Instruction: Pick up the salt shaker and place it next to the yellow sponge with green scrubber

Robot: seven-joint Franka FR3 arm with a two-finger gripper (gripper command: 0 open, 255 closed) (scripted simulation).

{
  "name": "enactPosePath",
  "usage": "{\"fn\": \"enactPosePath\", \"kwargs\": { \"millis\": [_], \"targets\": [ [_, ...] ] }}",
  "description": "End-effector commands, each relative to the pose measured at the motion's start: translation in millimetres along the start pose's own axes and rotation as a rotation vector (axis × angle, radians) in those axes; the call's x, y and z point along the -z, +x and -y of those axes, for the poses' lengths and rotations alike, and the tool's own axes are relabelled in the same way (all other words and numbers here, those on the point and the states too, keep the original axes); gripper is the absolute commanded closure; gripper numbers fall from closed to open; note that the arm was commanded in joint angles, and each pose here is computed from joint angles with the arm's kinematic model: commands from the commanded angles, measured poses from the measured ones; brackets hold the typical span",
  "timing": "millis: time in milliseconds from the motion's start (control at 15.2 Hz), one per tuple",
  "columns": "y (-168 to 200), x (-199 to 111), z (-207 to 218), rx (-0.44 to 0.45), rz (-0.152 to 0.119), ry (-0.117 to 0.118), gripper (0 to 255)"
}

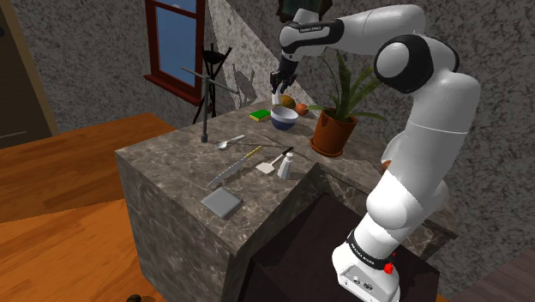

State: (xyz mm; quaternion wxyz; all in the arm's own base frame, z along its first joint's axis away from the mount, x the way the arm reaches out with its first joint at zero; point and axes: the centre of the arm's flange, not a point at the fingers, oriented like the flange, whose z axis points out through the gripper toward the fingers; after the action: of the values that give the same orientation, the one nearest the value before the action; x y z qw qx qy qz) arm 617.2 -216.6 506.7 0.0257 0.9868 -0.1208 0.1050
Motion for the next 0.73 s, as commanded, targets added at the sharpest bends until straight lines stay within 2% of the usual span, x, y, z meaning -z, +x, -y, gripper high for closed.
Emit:
{"fn": "enactPosePath", "kwargs": {
  "millis": [0,132,660],
  "targets": [
    [20,-6,-14,0.001,0.0,0.0,255],
    [45,-12,-35,0.001,0.0,0.0,255],
    [36,-53,-34,0.001,0.0,0.0,255]
  ]
}}
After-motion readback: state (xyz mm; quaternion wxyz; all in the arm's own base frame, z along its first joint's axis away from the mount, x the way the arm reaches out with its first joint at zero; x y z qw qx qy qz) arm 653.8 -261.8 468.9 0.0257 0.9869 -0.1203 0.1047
